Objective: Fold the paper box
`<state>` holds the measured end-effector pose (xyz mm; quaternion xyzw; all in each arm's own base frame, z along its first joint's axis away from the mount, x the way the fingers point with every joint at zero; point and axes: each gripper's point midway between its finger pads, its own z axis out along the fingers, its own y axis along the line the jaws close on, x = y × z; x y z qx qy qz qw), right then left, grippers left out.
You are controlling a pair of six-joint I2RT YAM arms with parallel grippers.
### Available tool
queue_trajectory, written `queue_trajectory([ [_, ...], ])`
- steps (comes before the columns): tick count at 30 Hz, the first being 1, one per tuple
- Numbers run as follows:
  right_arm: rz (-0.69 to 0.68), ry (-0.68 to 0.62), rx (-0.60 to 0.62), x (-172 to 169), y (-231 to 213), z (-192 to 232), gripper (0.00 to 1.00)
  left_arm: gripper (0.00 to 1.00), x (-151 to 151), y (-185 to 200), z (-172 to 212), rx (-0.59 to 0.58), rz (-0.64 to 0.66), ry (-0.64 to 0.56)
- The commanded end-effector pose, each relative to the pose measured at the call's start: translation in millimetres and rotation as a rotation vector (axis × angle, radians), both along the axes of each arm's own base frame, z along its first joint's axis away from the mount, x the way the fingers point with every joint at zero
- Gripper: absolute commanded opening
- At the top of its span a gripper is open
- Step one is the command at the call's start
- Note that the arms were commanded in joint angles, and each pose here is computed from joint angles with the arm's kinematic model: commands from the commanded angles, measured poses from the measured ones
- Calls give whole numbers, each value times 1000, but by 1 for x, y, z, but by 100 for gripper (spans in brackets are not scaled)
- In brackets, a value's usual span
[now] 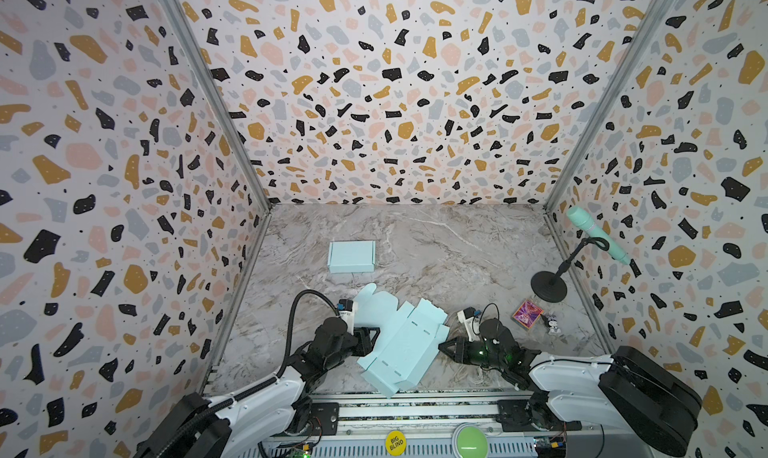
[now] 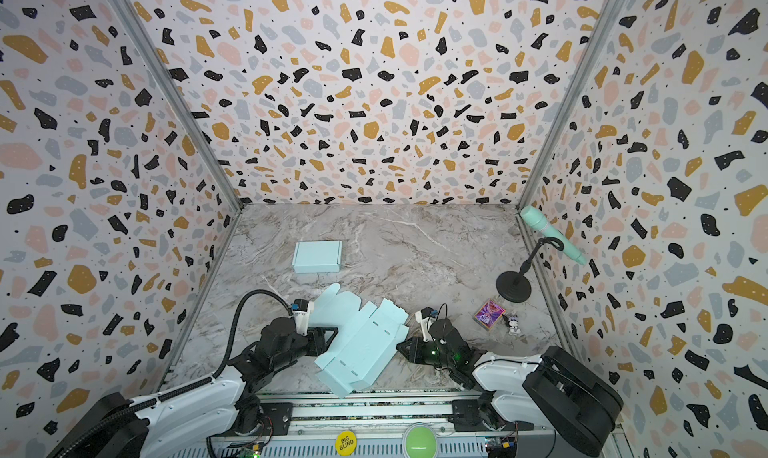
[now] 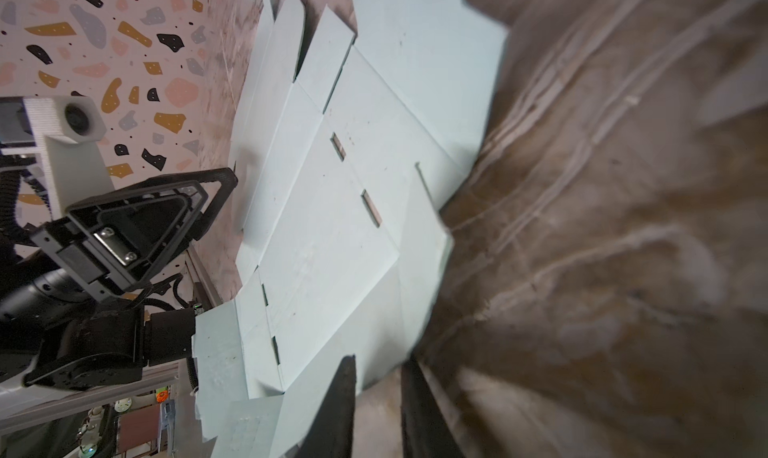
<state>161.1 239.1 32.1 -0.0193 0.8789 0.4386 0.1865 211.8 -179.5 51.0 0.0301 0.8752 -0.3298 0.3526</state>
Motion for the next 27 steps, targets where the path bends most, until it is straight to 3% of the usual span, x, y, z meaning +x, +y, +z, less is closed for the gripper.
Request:
queue_trajectory([
  [1,33,-30,20,6,9,10,22,55,7,-1,14,-27,16,-63],
  [27,-29,-65,-8,46,1,9,15,55,0,12,4,-4,48,-65],
])
